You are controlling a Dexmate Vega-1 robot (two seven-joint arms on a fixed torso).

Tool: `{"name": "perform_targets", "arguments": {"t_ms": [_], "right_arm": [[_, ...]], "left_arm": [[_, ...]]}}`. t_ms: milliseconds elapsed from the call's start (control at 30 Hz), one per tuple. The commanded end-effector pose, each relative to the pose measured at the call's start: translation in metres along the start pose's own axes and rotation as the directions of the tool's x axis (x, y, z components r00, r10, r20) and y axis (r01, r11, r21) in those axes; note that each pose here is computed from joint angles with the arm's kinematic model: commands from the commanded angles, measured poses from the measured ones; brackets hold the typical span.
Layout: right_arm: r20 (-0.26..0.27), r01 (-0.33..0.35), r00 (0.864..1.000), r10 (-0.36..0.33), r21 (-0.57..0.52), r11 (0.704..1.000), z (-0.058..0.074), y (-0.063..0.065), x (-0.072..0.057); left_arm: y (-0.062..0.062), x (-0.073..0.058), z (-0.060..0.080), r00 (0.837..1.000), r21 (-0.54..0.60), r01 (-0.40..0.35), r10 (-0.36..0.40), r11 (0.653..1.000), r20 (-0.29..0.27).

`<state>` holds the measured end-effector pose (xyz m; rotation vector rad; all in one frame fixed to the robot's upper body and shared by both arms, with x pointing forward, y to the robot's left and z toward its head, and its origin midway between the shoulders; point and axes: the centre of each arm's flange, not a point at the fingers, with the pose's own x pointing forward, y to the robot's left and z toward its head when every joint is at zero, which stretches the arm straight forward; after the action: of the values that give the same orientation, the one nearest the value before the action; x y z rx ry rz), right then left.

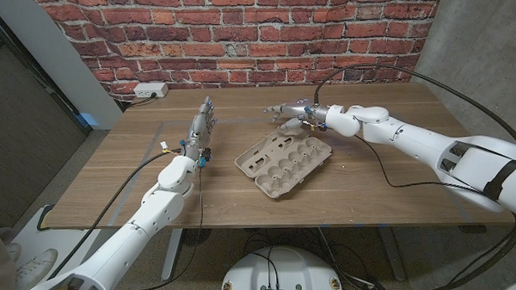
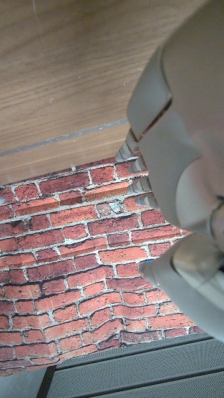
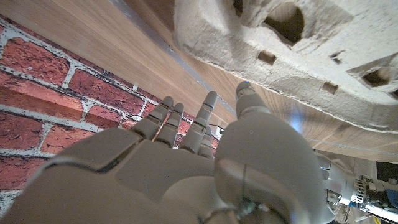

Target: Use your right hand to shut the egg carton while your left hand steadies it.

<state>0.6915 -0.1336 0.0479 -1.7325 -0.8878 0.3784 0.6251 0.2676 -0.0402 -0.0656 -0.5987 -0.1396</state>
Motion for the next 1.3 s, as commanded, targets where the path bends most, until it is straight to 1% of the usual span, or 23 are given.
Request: {"name": "perform_targets", "arguments": {"t_ms": [33, 400, 667, 1300], "right_arm": [[0.010, -0.040, 0.999, 0.040, -0.021, 0.999, 0.003, 0.004, 0.005], [0.005, -0.071, 0.997, 0.071, -0.026, 0.997, 0.005, 0.008, 0.008], [0.005, -0.064, 0.998, 0.064, -0.025, 0.998, 0.006, 0.013, 0.006], [-0.006, -0.040, 0.999, 0.039, -0.030, 0.999, 0.003, 0.016, 0.000]], "left_arm": [[0.001, -0.001, 0.000, 1.000, -0.002, -0.010, 0.010, 1.000, -0.001], [0.001, -0.002, 0.001, 1.000, -0.003, -0.012, 0.012, 1.000, 0.002], [0.001, -0.005, 0.000, 1.000, -0.008, -0.018, 0.018, 1.000, 0.002], [0.000, -0.007, -0.001, 1.000, -0.012, -0.025, 0.025, 1.000, 0.004]]}}
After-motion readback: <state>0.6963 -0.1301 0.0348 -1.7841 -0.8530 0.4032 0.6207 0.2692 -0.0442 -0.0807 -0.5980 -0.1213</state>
